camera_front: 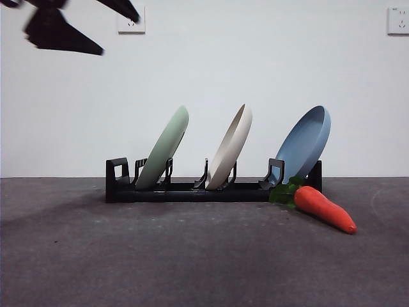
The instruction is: Take the green plate from the plate rack,put the plate on the table,take the carrot from the table,put the carrot in the plate
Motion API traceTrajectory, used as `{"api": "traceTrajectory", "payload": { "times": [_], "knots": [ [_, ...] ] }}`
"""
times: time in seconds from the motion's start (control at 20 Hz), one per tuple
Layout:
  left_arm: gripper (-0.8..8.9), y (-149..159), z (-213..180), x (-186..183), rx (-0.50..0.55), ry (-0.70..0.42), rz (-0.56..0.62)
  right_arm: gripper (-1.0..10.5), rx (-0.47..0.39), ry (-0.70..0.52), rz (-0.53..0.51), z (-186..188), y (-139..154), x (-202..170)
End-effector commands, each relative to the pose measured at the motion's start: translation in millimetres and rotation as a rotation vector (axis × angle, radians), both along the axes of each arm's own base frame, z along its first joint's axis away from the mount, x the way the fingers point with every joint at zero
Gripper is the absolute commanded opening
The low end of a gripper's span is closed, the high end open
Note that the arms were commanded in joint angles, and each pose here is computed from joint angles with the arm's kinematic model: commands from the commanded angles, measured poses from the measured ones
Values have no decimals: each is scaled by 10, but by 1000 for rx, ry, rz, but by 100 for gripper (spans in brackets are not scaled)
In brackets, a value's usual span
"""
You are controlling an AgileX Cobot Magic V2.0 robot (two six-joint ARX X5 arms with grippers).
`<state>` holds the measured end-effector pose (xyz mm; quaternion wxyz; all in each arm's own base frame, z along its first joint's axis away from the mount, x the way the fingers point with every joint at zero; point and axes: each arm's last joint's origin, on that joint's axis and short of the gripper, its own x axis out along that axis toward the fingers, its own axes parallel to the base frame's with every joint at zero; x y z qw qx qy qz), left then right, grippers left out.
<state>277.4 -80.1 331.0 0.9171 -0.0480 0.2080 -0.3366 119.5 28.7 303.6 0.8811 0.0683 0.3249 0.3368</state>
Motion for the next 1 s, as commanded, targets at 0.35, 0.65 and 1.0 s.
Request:
{"api": "traceTrajectory", "payload": {
  "times": [0.35, 0.65, 1.0],
  "knots": [
    [566, -513, -164, 974, 116, -29, 58, 567, -3, 3, 5, -1, 5, 33],
    [566, -711, -730, 1284, 175, 68, 67, 566, -3, 3, 5, -1, 5, 32],
    [367, -791, -987, 1332, 217, 135, 71, 566, -3, 4, 5, -1, 5, 32]
  ]
}}
